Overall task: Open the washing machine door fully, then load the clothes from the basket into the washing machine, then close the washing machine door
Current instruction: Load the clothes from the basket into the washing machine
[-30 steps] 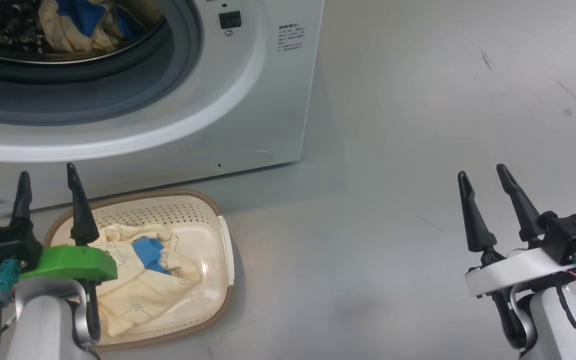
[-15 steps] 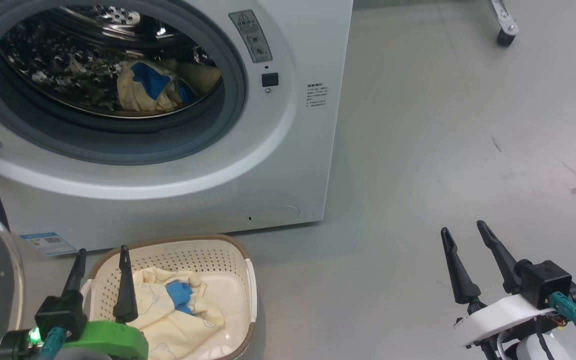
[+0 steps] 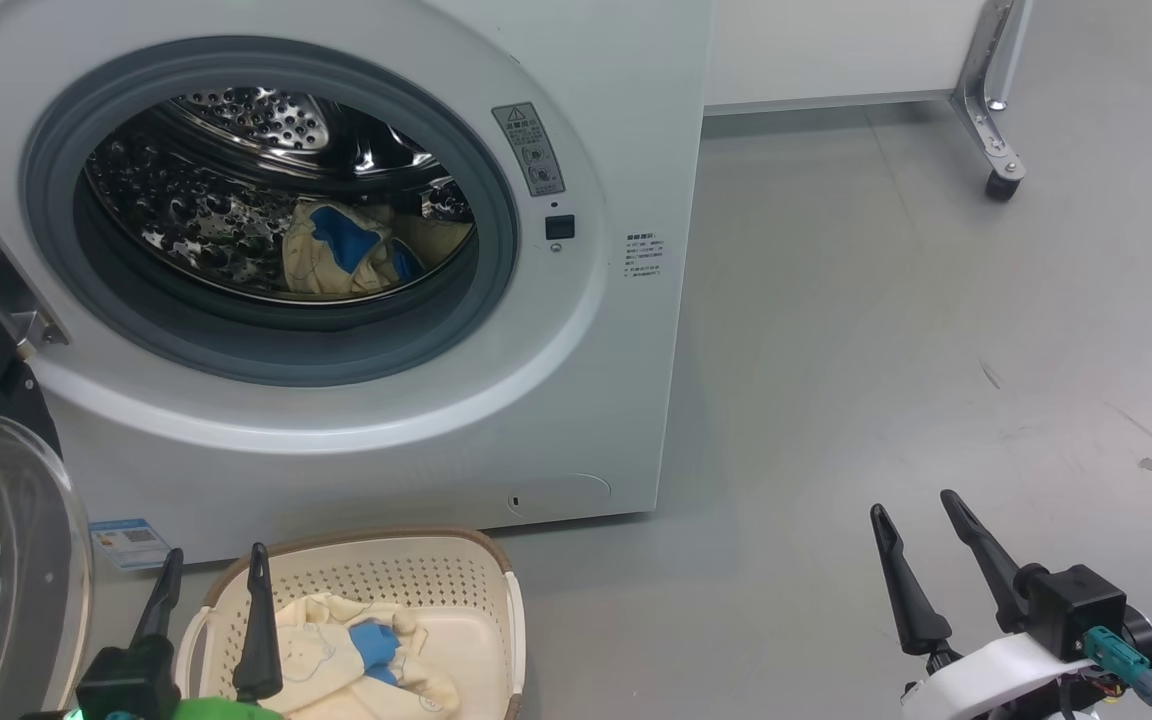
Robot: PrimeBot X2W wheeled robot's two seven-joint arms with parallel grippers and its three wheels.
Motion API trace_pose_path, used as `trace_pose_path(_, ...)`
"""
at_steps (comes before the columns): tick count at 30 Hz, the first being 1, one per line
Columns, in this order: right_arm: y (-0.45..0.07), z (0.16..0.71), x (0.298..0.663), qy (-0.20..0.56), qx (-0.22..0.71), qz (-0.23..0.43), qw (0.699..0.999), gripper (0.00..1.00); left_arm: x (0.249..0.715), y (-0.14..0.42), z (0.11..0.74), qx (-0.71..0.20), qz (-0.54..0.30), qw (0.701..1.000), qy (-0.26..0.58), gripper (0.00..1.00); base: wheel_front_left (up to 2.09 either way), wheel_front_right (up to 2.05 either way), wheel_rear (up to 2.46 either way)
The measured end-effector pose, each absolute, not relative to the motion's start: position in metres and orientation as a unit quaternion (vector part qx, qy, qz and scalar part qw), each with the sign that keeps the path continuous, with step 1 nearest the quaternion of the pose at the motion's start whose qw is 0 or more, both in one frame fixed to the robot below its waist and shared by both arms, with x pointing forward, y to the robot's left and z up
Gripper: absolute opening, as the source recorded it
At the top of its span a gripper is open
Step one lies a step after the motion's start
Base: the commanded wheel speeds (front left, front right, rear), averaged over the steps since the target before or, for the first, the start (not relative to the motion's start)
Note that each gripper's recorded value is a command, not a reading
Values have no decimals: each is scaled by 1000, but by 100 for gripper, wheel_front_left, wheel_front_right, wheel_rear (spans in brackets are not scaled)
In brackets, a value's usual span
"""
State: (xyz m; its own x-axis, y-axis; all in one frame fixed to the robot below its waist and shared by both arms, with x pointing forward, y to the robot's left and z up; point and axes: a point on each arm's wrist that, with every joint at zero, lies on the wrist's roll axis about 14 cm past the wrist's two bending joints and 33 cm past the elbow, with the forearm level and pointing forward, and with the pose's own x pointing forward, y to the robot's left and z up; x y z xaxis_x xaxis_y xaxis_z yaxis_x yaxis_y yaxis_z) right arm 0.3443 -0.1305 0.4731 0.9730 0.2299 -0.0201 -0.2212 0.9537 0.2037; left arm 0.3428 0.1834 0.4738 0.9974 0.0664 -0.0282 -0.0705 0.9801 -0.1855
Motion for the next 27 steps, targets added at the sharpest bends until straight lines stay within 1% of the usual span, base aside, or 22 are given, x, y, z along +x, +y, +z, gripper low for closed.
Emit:
trace_pose_path(8,-132,478,342,14,101,112,988,100,342,180,480,-94,28,995,1,100,0,0,0)
trace_pose_path(17,-132,475,336,18,103,110,988,100,335,176,476,-94,24,995,9,100,0,0,0)
trace_pose_path(27,-129,477,339,16,105,114,988,100,335,172,471,-96,20,995,18,100,0,0,0)
